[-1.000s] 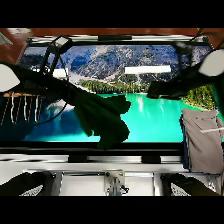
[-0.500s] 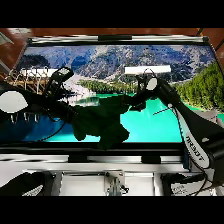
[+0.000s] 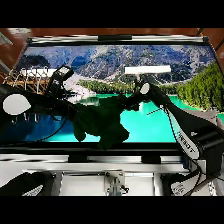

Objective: Fold the shirts.

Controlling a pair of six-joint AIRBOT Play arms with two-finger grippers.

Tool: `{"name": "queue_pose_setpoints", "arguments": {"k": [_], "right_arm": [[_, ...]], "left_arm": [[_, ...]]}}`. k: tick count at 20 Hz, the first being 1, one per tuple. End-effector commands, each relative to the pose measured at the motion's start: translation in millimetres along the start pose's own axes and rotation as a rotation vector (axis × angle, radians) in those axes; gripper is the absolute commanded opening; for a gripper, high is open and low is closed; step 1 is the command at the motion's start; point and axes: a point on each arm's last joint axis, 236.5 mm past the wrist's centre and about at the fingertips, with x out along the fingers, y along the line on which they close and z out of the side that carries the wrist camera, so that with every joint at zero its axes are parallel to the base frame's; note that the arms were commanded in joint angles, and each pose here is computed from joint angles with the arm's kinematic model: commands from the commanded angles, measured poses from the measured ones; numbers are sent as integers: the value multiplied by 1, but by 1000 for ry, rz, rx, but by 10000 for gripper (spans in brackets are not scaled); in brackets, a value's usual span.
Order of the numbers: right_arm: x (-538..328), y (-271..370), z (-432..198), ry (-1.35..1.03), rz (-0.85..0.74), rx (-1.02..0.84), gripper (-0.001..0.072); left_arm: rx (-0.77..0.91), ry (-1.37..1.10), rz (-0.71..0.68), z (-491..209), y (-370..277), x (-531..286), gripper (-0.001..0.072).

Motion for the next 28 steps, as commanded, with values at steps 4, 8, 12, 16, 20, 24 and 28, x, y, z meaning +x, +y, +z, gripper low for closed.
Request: {"name": "queue_pose_setpoints", "arguments": {"k": [4,8,12,16,20,24,28], "right_arm": [[-101,82,34,-239,99,-455,71],[-358,179,75,-889,78,-703,71],[-591,264,-17,-1460,318,-845,70],[-637,260,-77,-1511,350,-897,71],[-544,219,-82,-1099,164,-922,71],[-416,125,-82,-547,-128,-853,72],[-274,35,-78,-91,-279,-759,72]], "left_arm": [[14,-280,53,74,13,-42,36],[79,-802,143,179,13,-235,36],[136,-1133,54,181,-40,-387,36],[136,-1000,116,150,-29,-369,37],[93,-738,154,126,-4,-297,37],[49,-440,125,95,14,-195,37],[-20,-100,89,28,36,-59,37]]}}
